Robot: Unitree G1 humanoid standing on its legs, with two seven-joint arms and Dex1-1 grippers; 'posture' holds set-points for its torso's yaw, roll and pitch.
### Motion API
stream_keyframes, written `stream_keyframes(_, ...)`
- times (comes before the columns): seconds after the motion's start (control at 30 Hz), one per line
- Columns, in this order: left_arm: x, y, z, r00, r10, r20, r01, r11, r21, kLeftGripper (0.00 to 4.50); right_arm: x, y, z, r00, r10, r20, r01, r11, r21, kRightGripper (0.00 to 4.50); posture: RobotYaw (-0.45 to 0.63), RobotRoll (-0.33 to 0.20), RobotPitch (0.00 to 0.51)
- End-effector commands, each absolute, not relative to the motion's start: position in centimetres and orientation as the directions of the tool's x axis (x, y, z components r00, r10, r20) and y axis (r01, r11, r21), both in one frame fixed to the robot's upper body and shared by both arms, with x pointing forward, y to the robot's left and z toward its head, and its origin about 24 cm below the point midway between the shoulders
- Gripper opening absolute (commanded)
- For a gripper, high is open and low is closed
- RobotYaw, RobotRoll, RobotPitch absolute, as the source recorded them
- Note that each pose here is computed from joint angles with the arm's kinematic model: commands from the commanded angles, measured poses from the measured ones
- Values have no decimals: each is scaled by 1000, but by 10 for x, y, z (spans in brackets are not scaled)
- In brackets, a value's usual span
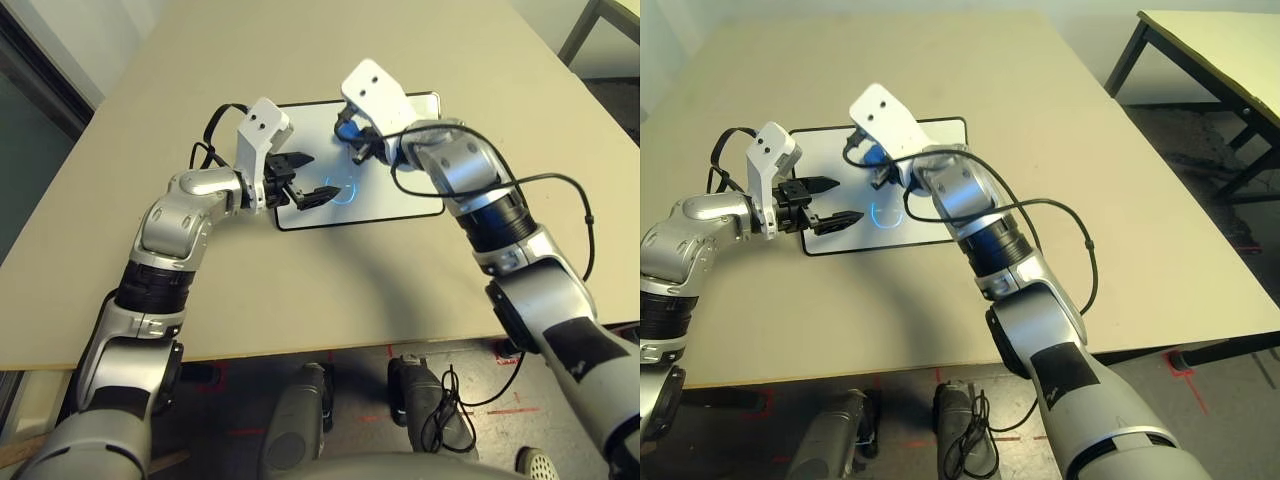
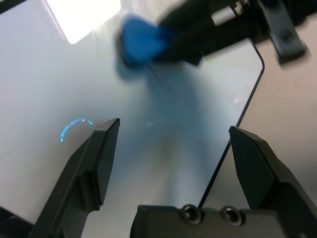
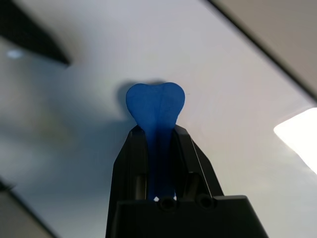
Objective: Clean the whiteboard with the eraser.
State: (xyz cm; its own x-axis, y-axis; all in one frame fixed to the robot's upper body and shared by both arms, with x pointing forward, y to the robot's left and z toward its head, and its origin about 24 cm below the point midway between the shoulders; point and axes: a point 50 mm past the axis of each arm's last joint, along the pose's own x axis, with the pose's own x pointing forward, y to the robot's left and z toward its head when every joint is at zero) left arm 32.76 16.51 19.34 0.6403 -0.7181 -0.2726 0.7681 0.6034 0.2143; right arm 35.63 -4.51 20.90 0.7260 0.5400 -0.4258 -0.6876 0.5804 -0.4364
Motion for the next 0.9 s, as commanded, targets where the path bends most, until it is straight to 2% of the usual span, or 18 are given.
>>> stream_keyframes(0.03, 326, 166, 191, 637, -715, -287, 770, 601, 214, 4500, 346, -51, 181, 667, 494, -558, -738, 541, -403, 563, 48, 0, 173)
stream_keyframes(0.23, 327, 165, 191, 634, -718, -286, 773, 598, 214, 4500, 345, -56, 182, 674, 477, -564, -730, 547, -410, 563, 39, 0, 173)
stream_keyframes(0.43, 328, 164, 191, 631, -722, -285, 776, 594, 213, 4500, 365, -54, 213, 761, 489, -426, -647, 624, -439, 563, 37, 0, 173)
stream_keyframes(0.57, 328, 164, 190, 631, -721, -285, 775, 595, 212, 4500, 370, -50, 224, 779, 509, -366, -627, 641, -444, 563, 38, 0, 172)
stream_keyframes(0.67, 328, 165, 191, 636, -718, -283, 772, 600, 212, 4500, 368, -46, 220, 765, 524, -375, -644, 627, -438, 563, 43, 0, 173)
stream_keyframes(0.9, 327, 168, 192, 644, -711, -281, 765, 608, 214, 4500, 346, -42, 184, 676, 529, -514, -735, 541, -409, 563, 51, 0, 177)
